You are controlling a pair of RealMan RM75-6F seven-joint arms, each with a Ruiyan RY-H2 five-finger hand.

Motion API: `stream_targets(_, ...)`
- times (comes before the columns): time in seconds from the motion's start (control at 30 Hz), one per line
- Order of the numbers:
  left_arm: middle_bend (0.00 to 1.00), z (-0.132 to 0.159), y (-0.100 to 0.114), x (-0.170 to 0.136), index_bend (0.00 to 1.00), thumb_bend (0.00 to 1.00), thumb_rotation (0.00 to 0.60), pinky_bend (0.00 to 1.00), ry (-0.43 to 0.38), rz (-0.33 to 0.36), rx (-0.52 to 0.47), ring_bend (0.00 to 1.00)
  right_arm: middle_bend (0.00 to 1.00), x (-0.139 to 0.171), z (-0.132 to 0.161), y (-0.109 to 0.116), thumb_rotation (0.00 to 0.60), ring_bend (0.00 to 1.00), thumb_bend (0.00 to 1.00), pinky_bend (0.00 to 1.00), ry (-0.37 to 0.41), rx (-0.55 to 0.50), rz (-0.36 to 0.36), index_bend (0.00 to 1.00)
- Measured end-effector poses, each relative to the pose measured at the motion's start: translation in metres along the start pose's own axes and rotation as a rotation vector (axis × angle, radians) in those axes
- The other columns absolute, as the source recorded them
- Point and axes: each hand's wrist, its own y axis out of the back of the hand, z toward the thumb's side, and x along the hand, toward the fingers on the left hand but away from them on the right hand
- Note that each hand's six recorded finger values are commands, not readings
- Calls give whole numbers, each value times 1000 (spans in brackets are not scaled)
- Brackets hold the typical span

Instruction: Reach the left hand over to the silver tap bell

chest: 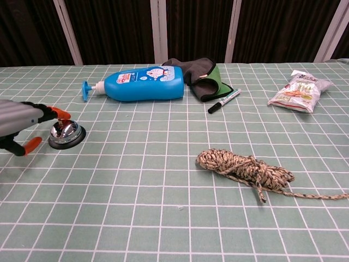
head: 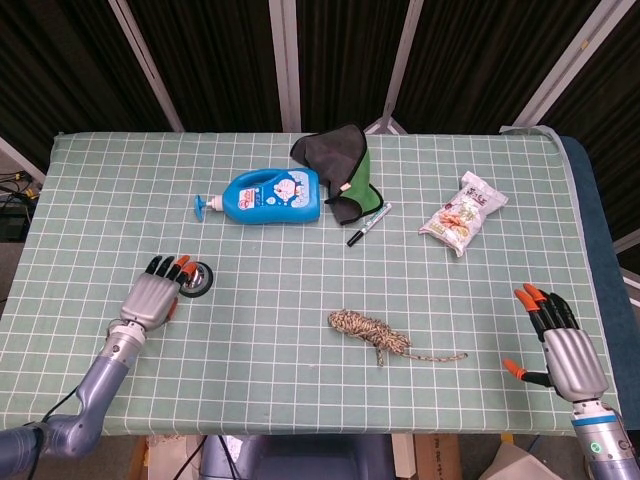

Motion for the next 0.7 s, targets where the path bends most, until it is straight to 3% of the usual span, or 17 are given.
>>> stream_targets(0.1,0,4,22,1,0,725,600,0,-6,54,-38,0,0,0,0,0,600,0,220,0,0,0,-1,0)
stream_targets(0.17,0,5,37,0,0,598,600,0,-9,90,-61,0,0,0,0,1,600,0,220,0,0,-1,-3,0)
stream_targets(0.23,0,5,48,-2,0,383,600,0,-7,120,-77,0,0,0,-1,1,600,0,220,0,0,-1,-3,0)
stream_targets(0.33,0,-2,62,-10,0,172,600,0,13,159,-95,0,0,0,-1,1,600,0,221,0,1,1,-5,0)
stream_targets(0.5,0,-25,65,-40,0,105,600,0,98,197,-131,0,0,0,-1,2,600,0,220,0,3,11,-10,0)
stream_targets(0.7,0,-66,48,-104,0,102,600,0,224,225,-148,0,0,1,0,0,600,0,220,0,7,28,-8,0)
